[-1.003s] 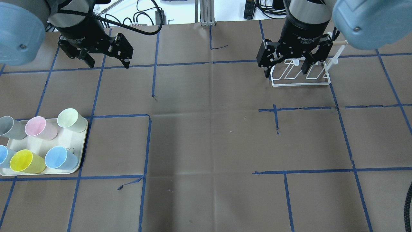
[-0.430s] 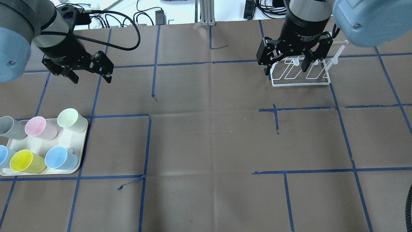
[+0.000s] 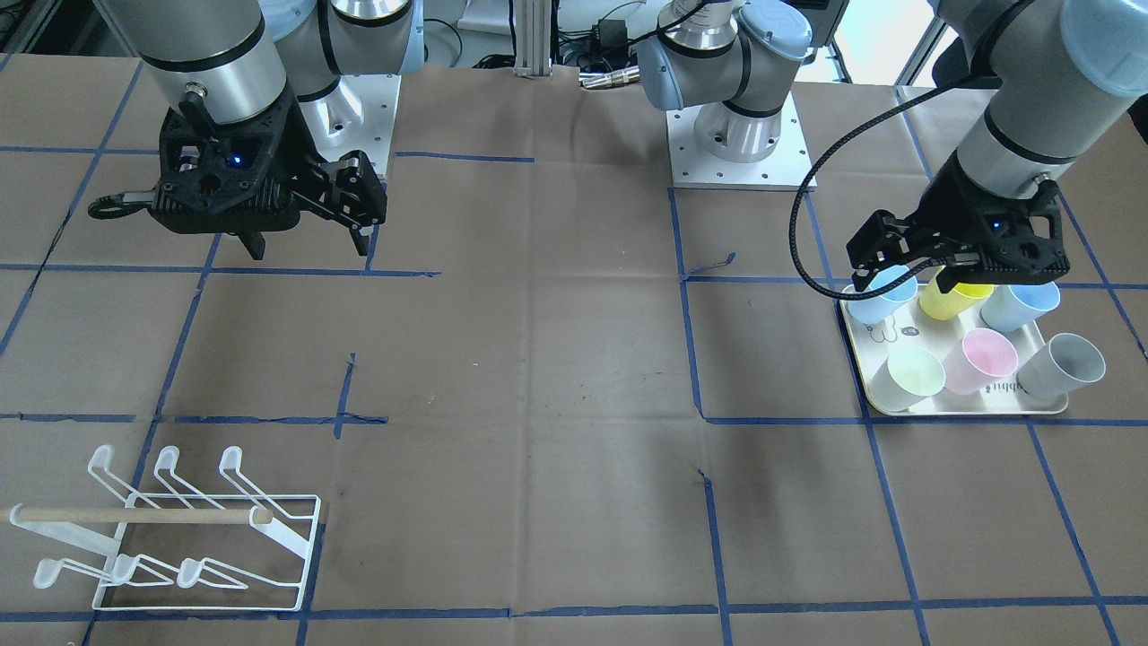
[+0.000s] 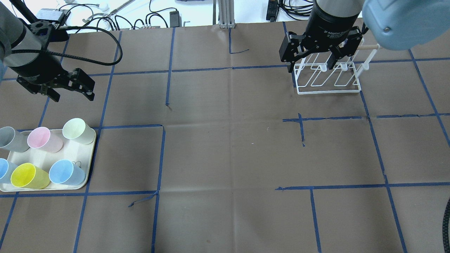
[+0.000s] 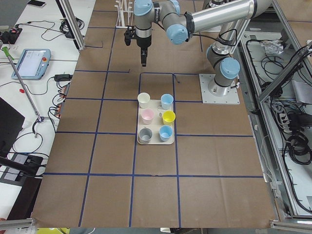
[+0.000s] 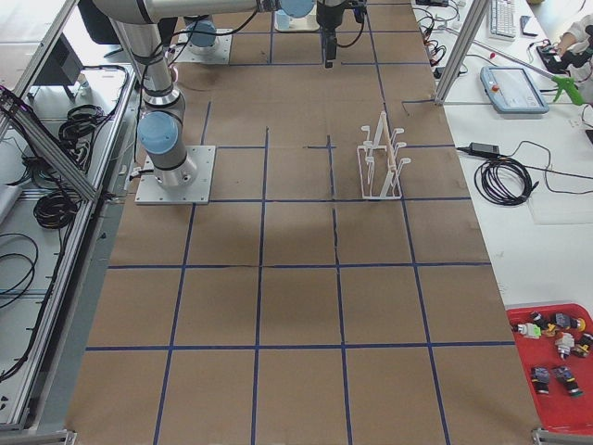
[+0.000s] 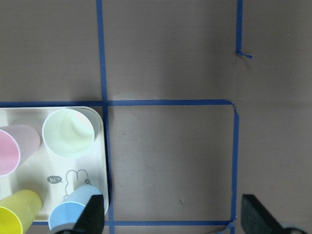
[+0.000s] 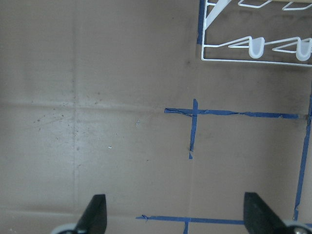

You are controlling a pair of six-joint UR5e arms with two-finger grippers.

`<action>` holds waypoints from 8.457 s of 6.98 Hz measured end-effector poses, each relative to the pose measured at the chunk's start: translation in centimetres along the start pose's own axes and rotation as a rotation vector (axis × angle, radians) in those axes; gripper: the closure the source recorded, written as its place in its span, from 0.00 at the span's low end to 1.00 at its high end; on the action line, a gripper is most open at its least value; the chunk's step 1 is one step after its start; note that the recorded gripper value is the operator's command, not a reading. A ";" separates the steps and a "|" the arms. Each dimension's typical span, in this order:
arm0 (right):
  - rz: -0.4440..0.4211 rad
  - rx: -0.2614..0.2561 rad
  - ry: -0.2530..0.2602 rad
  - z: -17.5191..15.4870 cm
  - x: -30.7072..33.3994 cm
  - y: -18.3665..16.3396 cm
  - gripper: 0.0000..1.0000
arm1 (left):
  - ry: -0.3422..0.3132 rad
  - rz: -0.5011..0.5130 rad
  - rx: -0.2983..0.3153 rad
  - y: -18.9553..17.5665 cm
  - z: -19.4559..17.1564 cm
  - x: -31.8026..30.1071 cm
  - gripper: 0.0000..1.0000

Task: Transfer IKEA cup to right arm and place on rack

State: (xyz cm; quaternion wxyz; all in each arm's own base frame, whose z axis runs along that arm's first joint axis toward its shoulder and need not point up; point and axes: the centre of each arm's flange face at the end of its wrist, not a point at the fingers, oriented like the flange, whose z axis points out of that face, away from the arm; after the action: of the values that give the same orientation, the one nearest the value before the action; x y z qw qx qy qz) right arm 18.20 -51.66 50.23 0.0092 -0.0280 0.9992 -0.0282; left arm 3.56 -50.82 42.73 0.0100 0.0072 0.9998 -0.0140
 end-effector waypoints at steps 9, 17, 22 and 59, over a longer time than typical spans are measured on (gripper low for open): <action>-0.018 -0.012 0.015 0.8 -0.1 4.6 0.00 | 0.041 -0.043 -0.086 -2.6 15.4 -6.8 0.01; -0.013 -0.009 0.005 0.8 -0.2 4.7 0.00 | -0.036 -0.043 -0.137 -0.1 20.1 -6.8 0.25; -0.010 -0.008 0.003 0.8 -0.2 4.7 0.00 | 0.001 -0.050 -0.103 -0.9 19.4 -6.7 1.00; 0.938 0.344 -1.121 13.6 -11.3 3.1 0.01 | 0.903 0.546 1.213 4.3 10.2 22.3 0.98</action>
State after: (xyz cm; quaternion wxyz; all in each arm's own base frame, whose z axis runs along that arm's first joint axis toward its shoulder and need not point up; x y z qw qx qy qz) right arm 29.55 -48.69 36.64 0.5318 0.3925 0.7335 -0.1585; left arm -18.45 -46.51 31.95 -0.3981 0.2606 0.6883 -0.5476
